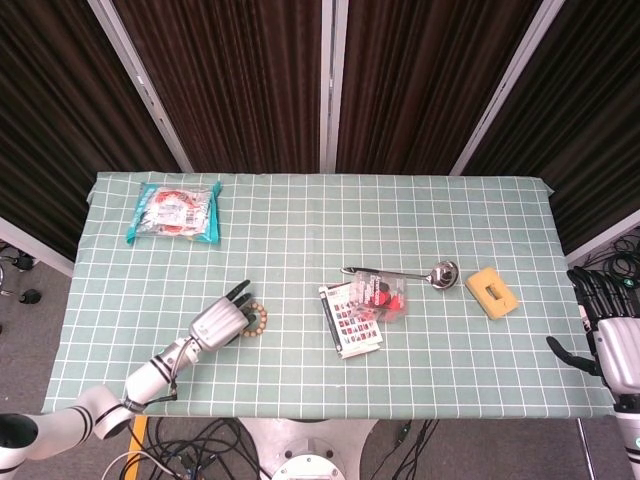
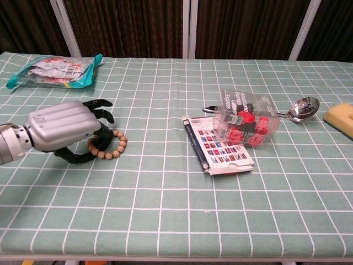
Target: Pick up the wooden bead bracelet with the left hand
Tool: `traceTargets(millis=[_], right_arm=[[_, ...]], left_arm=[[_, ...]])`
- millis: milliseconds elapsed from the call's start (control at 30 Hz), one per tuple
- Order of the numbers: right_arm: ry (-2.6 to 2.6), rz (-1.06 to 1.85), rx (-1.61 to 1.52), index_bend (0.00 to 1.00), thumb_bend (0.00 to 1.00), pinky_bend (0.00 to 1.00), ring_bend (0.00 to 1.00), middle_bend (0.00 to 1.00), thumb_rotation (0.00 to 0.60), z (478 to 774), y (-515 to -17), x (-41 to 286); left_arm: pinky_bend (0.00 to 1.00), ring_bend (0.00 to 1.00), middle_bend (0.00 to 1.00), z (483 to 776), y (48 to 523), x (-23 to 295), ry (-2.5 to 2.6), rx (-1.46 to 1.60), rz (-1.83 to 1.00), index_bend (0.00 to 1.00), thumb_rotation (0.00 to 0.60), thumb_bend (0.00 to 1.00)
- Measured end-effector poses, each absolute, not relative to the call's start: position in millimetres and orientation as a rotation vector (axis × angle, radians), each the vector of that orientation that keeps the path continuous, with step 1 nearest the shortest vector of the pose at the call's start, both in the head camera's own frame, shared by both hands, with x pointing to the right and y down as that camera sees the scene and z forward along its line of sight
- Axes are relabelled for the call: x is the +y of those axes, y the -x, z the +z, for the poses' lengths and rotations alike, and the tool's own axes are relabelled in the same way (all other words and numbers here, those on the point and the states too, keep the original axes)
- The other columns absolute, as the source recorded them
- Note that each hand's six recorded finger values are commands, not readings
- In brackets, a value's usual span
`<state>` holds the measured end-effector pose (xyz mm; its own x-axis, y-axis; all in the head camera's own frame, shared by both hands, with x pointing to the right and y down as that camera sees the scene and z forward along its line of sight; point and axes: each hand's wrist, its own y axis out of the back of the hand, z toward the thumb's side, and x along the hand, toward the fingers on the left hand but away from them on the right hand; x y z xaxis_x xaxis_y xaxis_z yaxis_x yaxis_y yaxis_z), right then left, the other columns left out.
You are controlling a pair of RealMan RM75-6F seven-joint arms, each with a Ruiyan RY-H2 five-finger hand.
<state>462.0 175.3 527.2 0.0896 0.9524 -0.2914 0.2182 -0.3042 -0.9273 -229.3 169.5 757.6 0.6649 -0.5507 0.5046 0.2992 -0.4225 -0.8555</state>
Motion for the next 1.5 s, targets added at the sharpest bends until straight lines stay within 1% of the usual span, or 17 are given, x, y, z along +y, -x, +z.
traceTargets(millis=[133,267,500,767,833,900,967,1100,1267,1500], right_arm=[[1.634,1.263,-1.180,0.00,0.10,0.00,0.00,0.05,0.600,526,-462,176],[1.630,1.255,-1.188,0.00,0.10,0.00,0.00,0.05,0.600,523,-463,176],[1.626,1.233,-1.200,0.00,0.10,0.00,0.00,0.05,0.600,519,-463,178],[1.627,1.222,-1.206,0.00,0.10,0.00,0.00,0.05,0.600,516,-464,179],[1.626,1.218,-1.207,0.00,0.10,0.00,0.00,0.05,0.600,515,-464,179],[1.625,1.215,-1.208,0.00,0.10,0.00,0.00,0.05,0.600,514,-464,179],[1.623,1.215,-1.208,0.00,0.10,0.00,0.00,0.05,0.600,514,-464,180],[1.617,1.209,-1.212,0.00,0.10,0.00,0.00,0.05,0.600,511,-464,180],[1.605,1.188,-1.207,0.00,0.10,0.00,0.00,0.05,0.600,502,-463,175],[1.569,1.158,-1.193,0.00,0.10,0.00,0.00,0.05,0.600,483,-461,162]], left_arm=[[0.04,0.23,0.57,752,229,169,1.869,0.288,-0.955,0.54,0.600,0.40],[0.05,0.25,0.60,745,229,168,2.045,0.439,-0.959,0.56,0.600,0.42],[0.06,0.28,0.62,730,235,164,2.541,0.849,-0.982,0.58,0.600,0.42],[0.06,0.28,0.62,717,237,170,3.099,1.299,-1.031,0.57,0.596,0.43],[0.06,0.28,0.62,714,236,171,3.215,1.425,-1.018,0.57,0.550,0.43],[0.06,0.27,0.62,710,235,172,3.315,1.549,-0.991,0.56,0.471,0.43],[0.06,0.27,0.61,707,234,172,3.386,1.643,-0.960,0.56,0.434,0.43],[0.06,0.27,0.61,701,232,170,3.492,1.744,-0.886,0.55,0.395,0.42],[0.06,0.27,0.61,698,233,166,3.476,1.707,-0.848,0.53,0.381,0.42],[0.06,0.31,0.66,703,238,161,3.298,1.651,-0.890,0.58,0.375,0.41]])
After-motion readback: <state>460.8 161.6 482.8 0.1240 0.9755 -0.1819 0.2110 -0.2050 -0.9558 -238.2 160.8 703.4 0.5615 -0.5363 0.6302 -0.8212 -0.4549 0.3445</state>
